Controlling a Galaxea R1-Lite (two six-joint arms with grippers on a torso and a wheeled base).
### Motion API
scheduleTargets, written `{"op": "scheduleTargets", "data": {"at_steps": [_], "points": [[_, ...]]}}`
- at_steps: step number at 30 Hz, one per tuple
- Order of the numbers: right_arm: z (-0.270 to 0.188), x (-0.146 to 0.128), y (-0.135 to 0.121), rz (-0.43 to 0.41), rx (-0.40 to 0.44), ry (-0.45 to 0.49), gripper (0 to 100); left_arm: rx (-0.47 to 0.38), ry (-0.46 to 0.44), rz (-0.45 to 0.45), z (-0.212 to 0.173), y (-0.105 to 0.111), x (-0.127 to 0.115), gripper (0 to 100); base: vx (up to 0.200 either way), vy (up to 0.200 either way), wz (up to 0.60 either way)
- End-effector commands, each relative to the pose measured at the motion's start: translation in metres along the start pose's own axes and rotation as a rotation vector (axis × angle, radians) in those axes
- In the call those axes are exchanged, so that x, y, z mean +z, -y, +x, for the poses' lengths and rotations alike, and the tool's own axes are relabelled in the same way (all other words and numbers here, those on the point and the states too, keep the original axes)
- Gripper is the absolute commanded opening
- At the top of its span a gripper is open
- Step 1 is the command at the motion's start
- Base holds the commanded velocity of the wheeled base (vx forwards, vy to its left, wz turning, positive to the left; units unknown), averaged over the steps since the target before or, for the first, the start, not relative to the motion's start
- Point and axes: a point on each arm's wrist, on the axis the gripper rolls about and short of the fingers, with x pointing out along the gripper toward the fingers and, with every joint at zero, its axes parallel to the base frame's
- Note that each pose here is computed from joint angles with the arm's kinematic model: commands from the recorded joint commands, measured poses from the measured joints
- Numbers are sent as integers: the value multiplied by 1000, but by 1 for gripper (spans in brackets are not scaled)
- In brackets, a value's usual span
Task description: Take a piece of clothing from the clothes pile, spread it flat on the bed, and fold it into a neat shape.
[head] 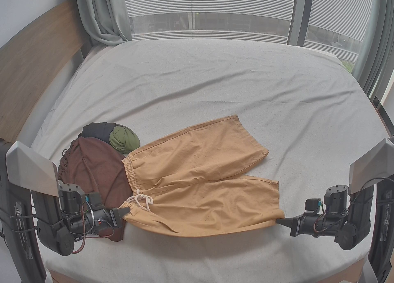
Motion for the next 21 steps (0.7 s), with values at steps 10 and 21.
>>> {"op": "scheduleTargets", "data": {"at_steps": [10,21], "points": [[-6,29,-11,-33,35,128,0,-17,114,-6,3,8,25,0,0,0,0],[-16,44,-26,62,86,184,0,-50,170,-54,2,16,39,0,0,0,0]]}}
